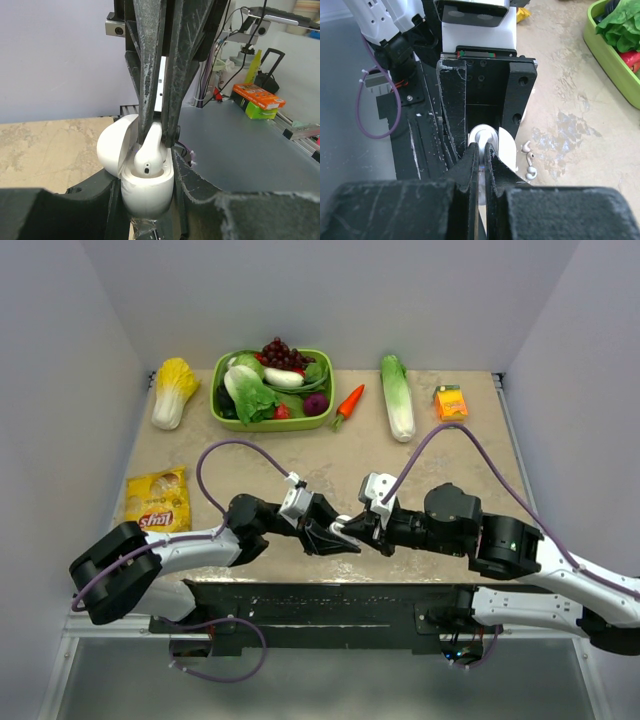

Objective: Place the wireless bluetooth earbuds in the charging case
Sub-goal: Place the earbud in the charging case, then pick up the earbud from the center of the board.

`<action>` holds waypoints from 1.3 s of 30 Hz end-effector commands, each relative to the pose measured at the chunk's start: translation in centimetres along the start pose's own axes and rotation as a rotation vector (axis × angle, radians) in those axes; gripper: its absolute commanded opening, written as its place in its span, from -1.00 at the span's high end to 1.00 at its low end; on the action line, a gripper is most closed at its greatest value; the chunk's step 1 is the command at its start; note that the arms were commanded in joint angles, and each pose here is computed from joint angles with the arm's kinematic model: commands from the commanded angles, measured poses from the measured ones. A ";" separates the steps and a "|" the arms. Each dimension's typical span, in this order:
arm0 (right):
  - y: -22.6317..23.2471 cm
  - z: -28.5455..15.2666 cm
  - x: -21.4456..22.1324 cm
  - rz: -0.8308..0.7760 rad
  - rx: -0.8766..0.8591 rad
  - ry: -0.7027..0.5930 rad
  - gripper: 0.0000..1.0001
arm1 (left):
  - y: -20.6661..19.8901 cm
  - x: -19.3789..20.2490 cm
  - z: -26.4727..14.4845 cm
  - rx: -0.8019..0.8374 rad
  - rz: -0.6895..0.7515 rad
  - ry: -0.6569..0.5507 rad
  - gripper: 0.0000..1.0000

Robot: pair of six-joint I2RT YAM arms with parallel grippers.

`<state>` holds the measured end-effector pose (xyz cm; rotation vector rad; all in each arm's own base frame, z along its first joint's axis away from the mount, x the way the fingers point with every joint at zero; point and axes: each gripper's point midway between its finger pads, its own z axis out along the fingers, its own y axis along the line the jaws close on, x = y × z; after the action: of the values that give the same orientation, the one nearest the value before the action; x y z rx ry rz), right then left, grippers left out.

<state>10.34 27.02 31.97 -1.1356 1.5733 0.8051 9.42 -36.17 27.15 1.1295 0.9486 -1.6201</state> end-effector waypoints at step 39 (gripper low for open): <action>-7.4 4.1 11.8 0.445 0.542 0.009 -0.19 | -6.0 -9.5 -4.1 -0.050 0.503 -0.330 1.00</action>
<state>17.57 21.77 21.56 -0.4477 1.8790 0.4793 7.90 -31.87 28.56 1.0498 0.8408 -1.4888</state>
